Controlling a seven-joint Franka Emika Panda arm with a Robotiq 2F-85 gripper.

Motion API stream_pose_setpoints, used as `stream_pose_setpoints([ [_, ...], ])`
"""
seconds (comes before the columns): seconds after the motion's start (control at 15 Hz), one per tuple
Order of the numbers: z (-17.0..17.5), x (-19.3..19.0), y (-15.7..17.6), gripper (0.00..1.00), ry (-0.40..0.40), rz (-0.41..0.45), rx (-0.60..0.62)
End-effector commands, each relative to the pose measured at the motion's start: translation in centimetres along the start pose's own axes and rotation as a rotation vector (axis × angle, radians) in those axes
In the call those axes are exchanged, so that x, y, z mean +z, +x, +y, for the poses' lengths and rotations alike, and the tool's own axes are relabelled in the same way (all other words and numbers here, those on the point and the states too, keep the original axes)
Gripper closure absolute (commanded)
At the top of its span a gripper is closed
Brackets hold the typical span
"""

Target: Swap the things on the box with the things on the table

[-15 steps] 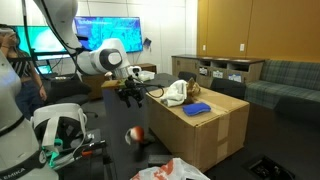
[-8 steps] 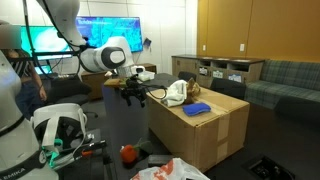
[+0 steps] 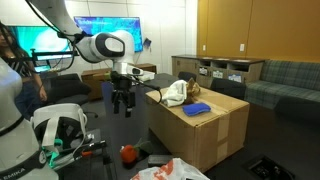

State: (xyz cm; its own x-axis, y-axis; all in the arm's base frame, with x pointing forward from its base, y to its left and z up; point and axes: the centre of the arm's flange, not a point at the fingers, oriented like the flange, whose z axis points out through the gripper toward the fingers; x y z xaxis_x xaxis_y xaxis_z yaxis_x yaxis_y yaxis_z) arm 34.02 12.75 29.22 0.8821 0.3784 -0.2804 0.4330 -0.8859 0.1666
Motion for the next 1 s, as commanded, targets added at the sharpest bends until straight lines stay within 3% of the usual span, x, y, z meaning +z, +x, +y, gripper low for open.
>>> stream_pose_setpoints([
  [0.0, 0.6, -0.6, -5.0, 0.0, 0.014, -0.065, 0.079],
  [0.2, 1.2, 0.0, -7.2, 0.0, 0.009, -0.07, 0.149],
  [0.73, 4.3, -1.8, -9.2, 0.0, -0.008, 0.09, 0.425],
  [0.8, 4.4, -4.1, -4.9, 0.0, 0.007, 0.036, 0.364],
  [0.93, 4.5, -4.0, -5.0, 0.0, 0.007, 0.037, 0.371],
])
